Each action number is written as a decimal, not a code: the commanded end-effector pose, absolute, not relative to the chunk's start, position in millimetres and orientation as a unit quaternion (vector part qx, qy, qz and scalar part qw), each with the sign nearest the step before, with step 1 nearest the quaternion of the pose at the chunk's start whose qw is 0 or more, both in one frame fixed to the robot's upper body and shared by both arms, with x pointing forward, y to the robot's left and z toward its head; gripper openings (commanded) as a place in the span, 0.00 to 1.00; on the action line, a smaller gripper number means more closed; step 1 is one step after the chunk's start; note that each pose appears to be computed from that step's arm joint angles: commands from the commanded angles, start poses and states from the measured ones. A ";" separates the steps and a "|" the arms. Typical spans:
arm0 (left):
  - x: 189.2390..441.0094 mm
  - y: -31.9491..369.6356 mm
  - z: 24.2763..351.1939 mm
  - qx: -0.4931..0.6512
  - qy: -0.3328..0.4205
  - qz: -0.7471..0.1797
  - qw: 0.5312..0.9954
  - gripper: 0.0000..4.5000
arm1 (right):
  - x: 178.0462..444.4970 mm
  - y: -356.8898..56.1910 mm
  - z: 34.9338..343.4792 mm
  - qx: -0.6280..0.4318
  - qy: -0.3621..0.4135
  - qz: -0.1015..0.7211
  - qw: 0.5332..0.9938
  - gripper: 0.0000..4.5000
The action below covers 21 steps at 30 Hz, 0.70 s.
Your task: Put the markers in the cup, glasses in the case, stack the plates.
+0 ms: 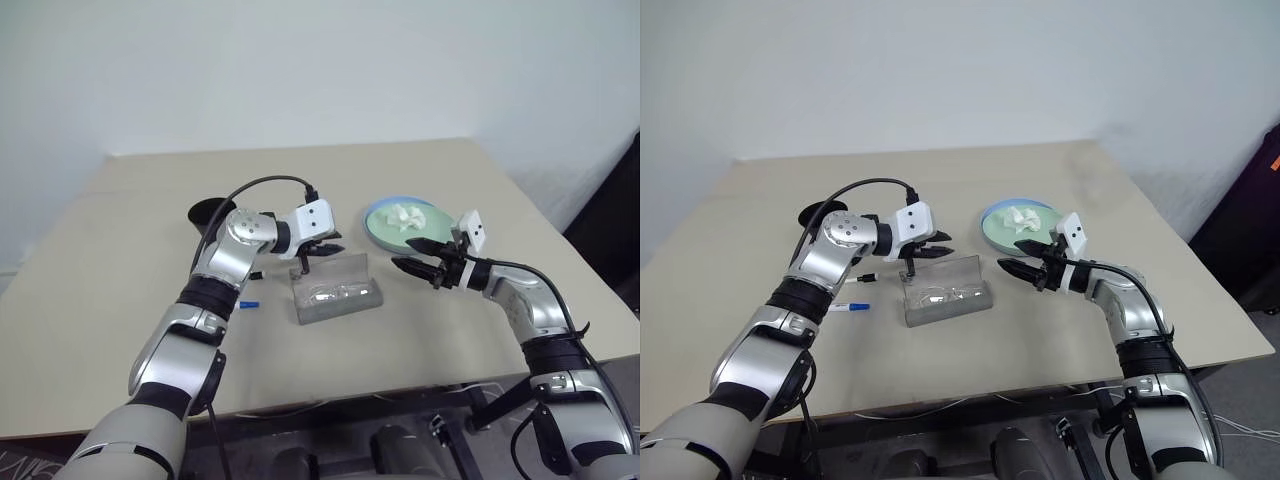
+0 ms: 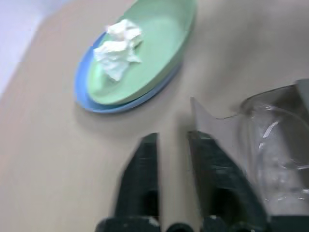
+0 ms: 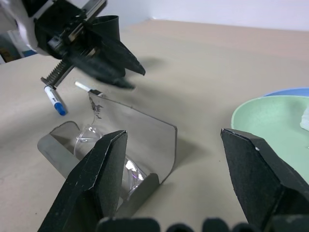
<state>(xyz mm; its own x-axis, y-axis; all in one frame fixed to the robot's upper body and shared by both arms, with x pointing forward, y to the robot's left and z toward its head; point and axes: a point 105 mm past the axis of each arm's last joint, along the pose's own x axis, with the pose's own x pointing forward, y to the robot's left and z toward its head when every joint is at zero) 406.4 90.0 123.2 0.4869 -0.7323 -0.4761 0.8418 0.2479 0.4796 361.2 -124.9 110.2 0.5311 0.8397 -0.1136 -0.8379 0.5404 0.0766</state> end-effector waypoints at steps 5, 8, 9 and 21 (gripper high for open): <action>421.0 104.8 113.2 0.448 0.086 -0.451 0.767 0.01 | 353.7 -118.3 148.7 -0.003 0.010 0.515 0.857 0.75; 418.2 108.5 98.8 0.461 0.103 -0.455 0.755 0.01 | 344.5 -115.6 159.0 -0.008 -0.003 0.535 0.845 0.75; 416.1 109.0 94.6 0.459 0.110 -0.462 0.751 0.01 | 342.7 -115.0 161.5 -0.011 -0.006 0.538 0.843 0.75; 370.6 102.2 102.9 0.328 0.103 -0.584 0.736 0.01 | 341.7 -116.6 160.1 -0.016 -0.002 0.528 0.849 0.75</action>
<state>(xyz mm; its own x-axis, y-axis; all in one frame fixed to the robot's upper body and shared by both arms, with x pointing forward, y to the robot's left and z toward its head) 370.5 102.9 84.4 0.2898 -0.7641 -0.5763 0.9368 0.1032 0.3343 342.1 -115.6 142.6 0.4416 0.8952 -0.0601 -0.8963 0.4432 0.0155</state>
